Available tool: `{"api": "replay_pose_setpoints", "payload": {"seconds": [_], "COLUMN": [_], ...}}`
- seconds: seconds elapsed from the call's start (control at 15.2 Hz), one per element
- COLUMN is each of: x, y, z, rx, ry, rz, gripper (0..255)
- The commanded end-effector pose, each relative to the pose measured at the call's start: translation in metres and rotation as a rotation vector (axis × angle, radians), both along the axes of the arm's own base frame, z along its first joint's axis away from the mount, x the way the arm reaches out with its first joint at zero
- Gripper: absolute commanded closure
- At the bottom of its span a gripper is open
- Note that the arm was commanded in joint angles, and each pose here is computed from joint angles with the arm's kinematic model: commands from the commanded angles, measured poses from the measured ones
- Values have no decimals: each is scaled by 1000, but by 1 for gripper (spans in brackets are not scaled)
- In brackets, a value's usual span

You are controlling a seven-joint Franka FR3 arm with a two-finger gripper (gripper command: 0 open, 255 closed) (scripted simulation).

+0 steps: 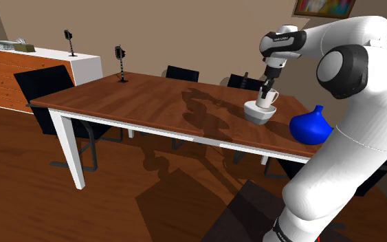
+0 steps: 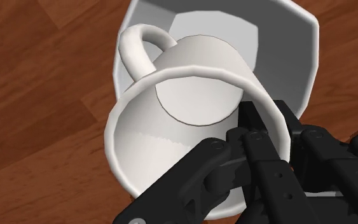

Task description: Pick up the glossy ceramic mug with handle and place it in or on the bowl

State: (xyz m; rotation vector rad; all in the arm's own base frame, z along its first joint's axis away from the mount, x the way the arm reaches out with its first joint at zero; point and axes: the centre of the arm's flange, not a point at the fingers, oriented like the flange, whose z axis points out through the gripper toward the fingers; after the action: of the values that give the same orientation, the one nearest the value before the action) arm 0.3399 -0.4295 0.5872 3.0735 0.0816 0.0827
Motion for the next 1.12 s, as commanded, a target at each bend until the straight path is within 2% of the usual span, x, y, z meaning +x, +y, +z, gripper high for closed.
{"api": "replay_pose_setpoints", "payload": {"seconds": [0.0, 0.33, 0.59, 1.06], "x": [0, 0, -3, -3], "y": [0, 0, 3, 3], "z": [0, 0, 50, 50], "rx": [0, 0, 0, 0], "ry": [0, 0, 0, 0], "rz": [0, 0, 0, 0], "gripper": [0, 0, 0, 0]}}
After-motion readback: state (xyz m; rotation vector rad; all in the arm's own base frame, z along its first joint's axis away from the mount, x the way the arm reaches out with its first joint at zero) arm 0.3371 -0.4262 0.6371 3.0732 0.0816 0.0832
